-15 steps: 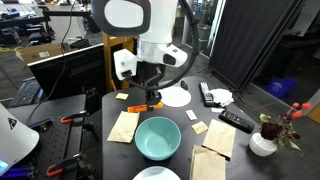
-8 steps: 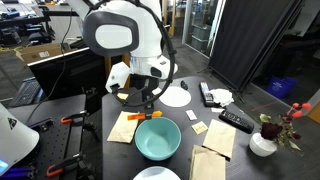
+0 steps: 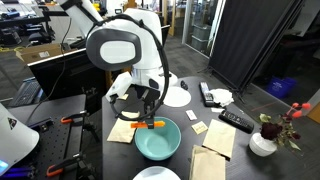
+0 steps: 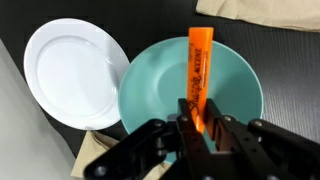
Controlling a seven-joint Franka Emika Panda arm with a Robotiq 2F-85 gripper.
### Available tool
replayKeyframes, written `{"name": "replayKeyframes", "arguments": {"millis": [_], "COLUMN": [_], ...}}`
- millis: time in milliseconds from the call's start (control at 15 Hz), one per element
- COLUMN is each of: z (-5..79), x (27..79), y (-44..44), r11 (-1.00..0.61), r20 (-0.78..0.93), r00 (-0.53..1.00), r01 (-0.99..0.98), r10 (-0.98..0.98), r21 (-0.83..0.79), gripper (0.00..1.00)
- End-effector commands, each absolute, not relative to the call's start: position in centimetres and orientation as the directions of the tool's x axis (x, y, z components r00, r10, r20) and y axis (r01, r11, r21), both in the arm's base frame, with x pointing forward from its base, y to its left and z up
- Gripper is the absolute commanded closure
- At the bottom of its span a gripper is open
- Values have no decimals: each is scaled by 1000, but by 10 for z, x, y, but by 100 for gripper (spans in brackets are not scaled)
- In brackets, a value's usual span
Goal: Put the marker in the bowl
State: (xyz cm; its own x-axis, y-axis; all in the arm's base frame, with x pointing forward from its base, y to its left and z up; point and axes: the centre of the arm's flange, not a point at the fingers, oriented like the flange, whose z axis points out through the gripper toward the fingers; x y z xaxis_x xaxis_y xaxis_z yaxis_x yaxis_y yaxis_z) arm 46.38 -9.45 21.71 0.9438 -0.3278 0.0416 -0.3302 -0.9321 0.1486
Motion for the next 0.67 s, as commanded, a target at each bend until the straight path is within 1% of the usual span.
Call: {"name": "replayKeyframes", "arguments": {"millis": [0, 600], "z": [205, 197], "x": [477, 498], "y": [-92, -98], "r11": [-914, -888], "r20": [86, 125], "r00": [926, 901], "r01": [-377, -431], "r10": [-368, -415], "r21": [150, 160], "gripper": [95, 95]}}
